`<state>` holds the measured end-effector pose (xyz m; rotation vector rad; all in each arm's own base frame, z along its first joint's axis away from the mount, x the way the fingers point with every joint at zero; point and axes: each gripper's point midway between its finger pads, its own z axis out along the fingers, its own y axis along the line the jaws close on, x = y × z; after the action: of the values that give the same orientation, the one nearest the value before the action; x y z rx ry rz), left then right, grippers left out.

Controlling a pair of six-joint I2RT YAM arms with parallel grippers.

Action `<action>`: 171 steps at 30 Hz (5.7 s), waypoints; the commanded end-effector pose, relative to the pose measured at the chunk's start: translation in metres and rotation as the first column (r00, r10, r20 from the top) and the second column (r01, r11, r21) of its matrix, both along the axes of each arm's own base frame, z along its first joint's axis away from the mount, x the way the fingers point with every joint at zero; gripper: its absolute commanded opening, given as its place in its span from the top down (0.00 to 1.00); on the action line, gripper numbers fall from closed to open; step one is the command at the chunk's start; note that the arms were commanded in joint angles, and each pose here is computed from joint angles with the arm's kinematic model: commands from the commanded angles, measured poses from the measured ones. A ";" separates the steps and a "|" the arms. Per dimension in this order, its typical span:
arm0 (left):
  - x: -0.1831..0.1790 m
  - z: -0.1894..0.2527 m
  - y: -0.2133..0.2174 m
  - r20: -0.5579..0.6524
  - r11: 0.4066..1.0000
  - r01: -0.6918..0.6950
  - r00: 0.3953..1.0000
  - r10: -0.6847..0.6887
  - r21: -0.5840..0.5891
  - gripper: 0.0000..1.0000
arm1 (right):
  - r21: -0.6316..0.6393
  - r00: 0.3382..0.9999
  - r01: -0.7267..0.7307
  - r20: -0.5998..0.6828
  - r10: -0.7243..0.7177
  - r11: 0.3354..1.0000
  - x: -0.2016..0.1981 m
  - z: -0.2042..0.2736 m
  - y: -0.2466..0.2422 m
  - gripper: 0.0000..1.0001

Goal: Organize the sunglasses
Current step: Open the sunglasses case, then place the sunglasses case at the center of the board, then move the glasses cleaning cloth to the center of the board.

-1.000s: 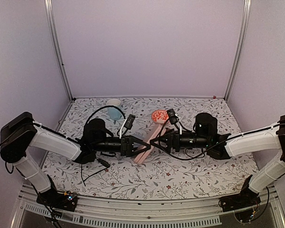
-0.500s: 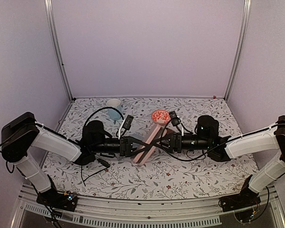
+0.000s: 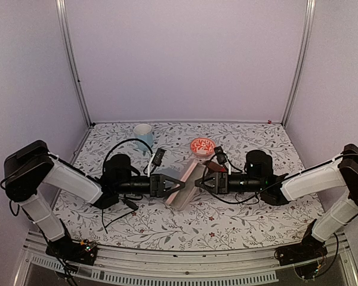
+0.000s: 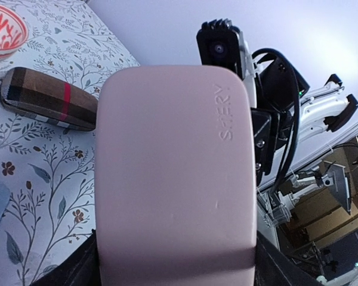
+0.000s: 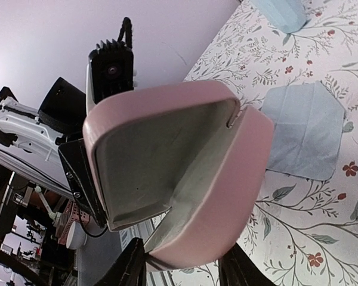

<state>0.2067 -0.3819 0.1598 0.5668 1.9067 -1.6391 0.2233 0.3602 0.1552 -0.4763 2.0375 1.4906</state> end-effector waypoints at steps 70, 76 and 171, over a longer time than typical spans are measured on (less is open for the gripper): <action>0.043 -0.107 -0.116 -0.184 0.730 0.612 0.790 -0.585 0.304 0.26 | -0.292 0.881 0.452 -0.005 -0.474 0.843 0.014 -0.026 -0.143 0.27; 0.055 -0.105 -0.115 -0.161 0.737 0.583 0.809 -0.565 0.341 0.15 | -0.287 0.882 0.446 -0.022 -0.471 0.848 0.012 -0.029 -0.142 0.27; -0.028 -0.168 0.075 -0.152 0.552 0.101 0.987 0.046 0.828 0.30 | -0.307 0.931 0.347 0.001 -0.365 0.886 0.023 -0.029 -0.103 0.37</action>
<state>0.2406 -0.3287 0.0215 0.8310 2.5534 -0.6891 0.2435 0.2494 0.1164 -0.1396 2.2935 0.9636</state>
